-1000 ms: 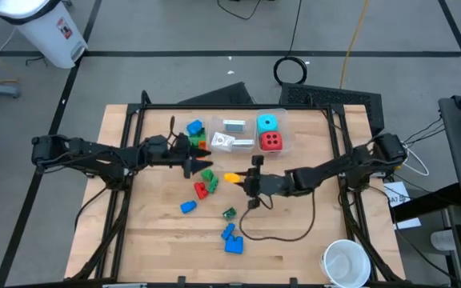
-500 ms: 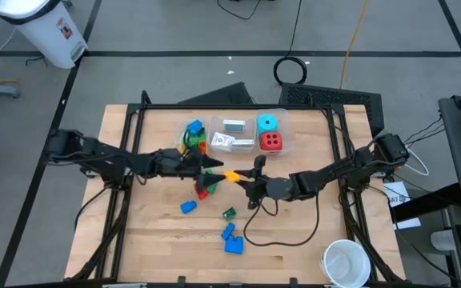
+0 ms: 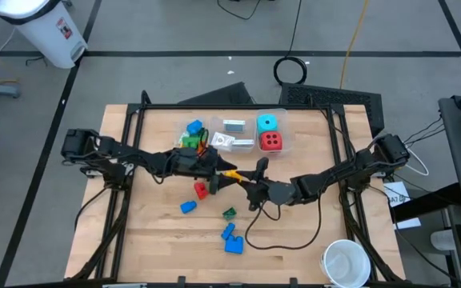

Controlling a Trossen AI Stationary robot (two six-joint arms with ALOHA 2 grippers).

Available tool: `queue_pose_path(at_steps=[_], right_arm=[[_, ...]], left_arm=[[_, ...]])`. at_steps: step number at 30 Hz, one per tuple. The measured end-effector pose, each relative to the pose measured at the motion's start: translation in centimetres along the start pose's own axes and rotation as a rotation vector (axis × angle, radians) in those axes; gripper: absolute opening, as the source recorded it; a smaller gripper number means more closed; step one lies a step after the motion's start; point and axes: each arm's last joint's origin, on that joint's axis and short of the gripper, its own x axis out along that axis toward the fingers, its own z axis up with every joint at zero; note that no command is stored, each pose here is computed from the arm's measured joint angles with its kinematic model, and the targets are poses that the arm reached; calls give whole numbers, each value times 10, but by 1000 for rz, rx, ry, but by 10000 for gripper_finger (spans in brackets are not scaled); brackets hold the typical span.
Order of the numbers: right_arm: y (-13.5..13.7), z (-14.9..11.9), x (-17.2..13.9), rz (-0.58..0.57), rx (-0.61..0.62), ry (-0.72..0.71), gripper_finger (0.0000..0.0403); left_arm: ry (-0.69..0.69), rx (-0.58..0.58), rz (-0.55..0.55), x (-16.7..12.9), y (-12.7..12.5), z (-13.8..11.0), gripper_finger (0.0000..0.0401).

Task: Pick & Place Toys
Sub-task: Put the yellow game piece into the left transparent bin

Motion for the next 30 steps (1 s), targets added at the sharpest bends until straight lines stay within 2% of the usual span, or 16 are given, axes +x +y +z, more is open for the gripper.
queue_pose_path(at_steps=[4,11,16,20,24,30], right_arm=[[-1,0,0,-2,1,2,78],[0,-1,1,-5,-10,9,84],[0,-2,1,-2,2,16,111],[-1,-3,1,-12,116,37,147],[0,-6,-6,21,145,77,176],[-12,-7,-19,33,205,130,197]], left_arm=[[1,-15,2,0,0,0,298],[21,-39,11,0,2,-1,150],[10,34,19,-1,8,4,142],[11,77,70,-10,15,15,139],[-8,119,247,-25,17,25,138],[-10,191,607,-58,18,31,137]])
